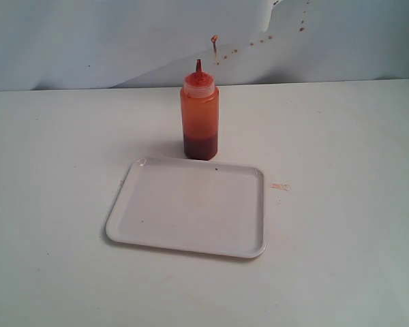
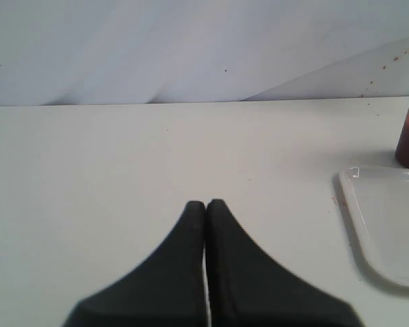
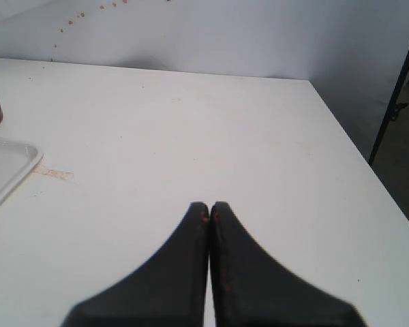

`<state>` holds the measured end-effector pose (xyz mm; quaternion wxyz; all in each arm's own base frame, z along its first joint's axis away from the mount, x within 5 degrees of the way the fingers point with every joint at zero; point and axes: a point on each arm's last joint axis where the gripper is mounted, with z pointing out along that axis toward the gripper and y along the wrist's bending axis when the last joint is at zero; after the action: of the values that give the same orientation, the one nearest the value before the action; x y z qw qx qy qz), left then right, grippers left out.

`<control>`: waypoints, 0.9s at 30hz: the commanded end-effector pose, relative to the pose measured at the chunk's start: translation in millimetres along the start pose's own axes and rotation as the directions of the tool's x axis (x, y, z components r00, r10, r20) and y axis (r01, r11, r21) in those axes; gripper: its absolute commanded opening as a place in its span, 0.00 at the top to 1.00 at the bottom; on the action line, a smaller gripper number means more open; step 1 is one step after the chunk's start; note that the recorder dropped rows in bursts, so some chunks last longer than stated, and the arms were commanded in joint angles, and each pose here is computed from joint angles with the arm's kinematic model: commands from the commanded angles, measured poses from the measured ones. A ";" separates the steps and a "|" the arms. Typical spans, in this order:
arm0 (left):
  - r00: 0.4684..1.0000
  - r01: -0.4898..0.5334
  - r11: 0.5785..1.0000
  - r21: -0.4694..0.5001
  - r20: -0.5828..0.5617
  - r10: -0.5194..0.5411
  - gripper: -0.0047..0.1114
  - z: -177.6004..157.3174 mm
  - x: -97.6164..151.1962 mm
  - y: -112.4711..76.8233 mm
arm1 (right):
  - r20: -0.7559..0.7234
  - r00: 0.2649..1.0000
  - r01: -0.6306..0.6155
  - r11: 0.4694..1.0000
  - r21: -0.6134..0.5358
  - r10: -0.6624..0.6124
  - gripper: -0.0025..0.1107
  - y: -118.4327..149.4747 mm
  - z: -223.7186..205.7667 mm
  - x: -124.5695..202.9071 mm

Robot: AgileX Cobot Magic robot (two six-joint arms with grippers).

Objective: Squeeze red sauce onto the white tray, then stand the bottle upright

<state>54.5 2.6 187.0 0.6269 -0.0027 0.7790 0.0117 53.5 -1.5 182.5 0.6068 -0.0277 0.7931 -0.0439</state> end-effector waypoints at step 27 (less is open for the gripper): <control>1.000 0.006 1.000 -0.002 0.002 -0.006 0.96 0.1 1.0 0.1 | 0.001 1.000 0.001 1.000 0.008 -0.001 0.98 -0.4 0.1 0.8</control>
<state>54.5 2.6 187.0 0.6269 -0.0027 0.7790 0.0117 53.5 -1.5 182.5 0.6068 -0.0277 0.7931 -0.0439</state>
